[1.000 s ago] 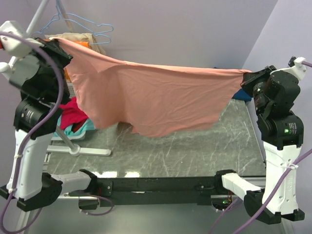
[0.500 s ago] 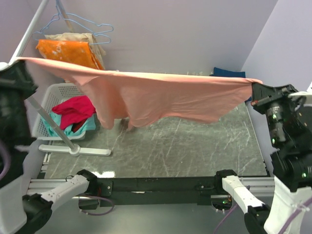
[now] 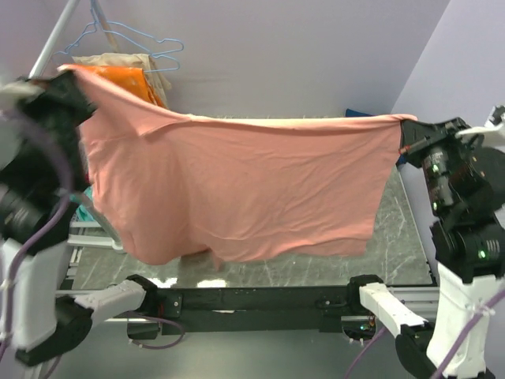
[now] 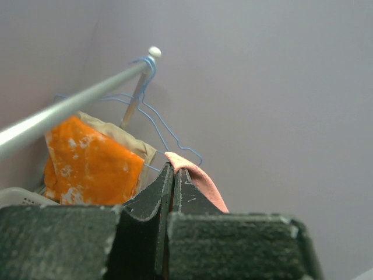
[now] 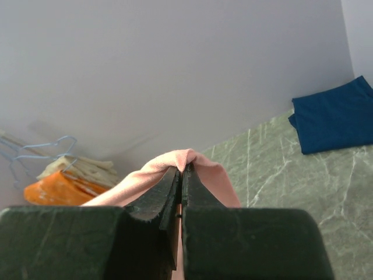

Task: Fold and stack the t-shirts
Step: Flatten the tshirt out, then fold the tshirt

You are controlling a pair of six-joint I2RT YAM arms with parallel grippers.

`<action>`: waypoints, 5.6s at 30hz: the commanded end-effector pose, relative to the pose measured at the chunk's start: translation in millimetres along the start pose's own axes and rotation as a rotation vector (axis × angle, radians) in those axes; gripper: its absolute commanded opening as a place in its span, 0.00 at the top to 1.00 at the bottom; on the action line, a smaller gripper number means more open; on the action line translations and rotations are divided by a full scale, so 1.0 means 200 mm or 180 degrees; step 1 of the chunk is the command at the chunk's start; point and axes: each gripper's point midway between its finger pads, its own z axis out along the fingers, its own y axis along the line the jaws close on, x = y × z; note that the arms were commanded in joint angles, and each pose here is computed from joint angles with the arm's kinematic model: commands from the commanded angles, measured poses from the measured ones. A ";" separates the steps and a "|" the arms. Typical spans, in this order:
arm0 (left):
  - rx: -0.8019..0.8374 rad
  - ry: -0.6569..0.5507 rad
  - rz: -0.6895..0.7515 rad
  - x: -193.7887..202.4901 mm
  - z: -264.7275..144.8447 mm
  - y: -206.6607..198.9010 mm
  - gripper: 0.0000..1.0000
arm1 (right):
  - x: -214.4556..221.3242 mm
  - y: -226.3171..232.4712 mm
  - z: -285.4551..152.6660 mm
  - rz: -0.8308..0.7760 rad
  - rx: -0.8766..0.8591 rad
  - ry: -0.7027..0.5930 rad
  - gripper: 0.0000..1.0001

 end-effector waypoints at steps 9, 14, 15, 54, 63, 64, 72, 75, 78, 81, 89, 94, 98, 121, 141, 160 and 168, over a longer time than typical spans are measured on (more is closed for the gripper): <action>0.0062 0.0092 0.0240 0.46 0.61 -0.41 0.99 | -0.01 0.00 0.48 -0.0139 0.0247 -0.0162 1.00; 0.0138 -0.0104 0.0138 0.31 0.60 -0.45 0.99 | -0.12 0.07 0.46 -0.0156 0.0125 -0.0285 1.00; 0.0131 -0.0114 0.0146 0.29 0.59 -0.45 0.99 | -0.14 0.08 0.44 -0.0155 0.0099 -0.0308 1.00; 0.0086 0.0300 0.0500 0.50 0.55 -0.31 0.99 | 0.05 0.00 0.44 -0.0210 0.0098 -0.0022 1.00; 0.0059 0.0507 0.0427 1.06 1.13 -0.31 0.99 | 0.00 0.00 0.96 -0.0233 0.0059 -0.0048 1.00; 0.0106 0.0436 0.0370 1.06 1.17 -0.33 0.99 | -0.02 -0.01 0.99 -0.0216 0.0071 -0.0075 1.00; 0.0517 0.0019 0.0099 0.74 1.16 -0.39 0.99 | -0.04 -0.02 1.07 -0.0175 -0.0052 -0.0149 1.00; 0.0802 -0.0172 0.0028 0.57 1.05 -0.47 0.99 | 0.00 -0.06 0.99 -0.0209 -0.0055 -0.0175 1.00; 0.1032 0.0008 0.0106 0.58 0.94 -0.50 0.99 | 0.10 -0.10 0.91 -0.0223 -0.0089 -0.0045 1.00; 0.1062 0.0555 0.0262 0.83 0.81 -0.44 0.99 | 0.27 -0.20 0.84 -0.0213 -0.0008 0.0186 1.00; 0.0488 0.2759 0.0609 1.89 0.05 0.04 0.99 | 1.16 -0.60 0.56 0.0185 0.0438 0.1711 1.00; -0.0394 0.3610 0.0753 2.19 -0.53 0.42 0.99 | 1.63 -0.87 0.21 0.0296 0.1128 0.2649 1.00; -0.0733 0.3667 0.0606 2.11 -0.72 0.56 0.99 | 1.76 -0.99 0.01 0.0308 0.1405 0.2848 1.00; -0.1917 0.3604 0.0382 1.80 -1.22 1.06 0.99 | 2.02 -1.32 -0.36 0.0672 0.2841 0.3092 1.00; -0.1958 0.3708 0.0441 1.83 -1.26 1.09 0.99 | 1.90 -1.35 -0.36 0.0706 0.3159 0.2689 1.00; -0.1841 0.3839 0.0722 1.95 -1.17 1.00 0.99 | 1.74 -1.43 -0.35 0.0656 0.3659 0.2124 1.00; -0.1760 0.3979 0.0703 2.01 -1.18 0.97 0.99 | 1.71 -1.45 -0.32 0.0661 0.3791 0.2032 1.00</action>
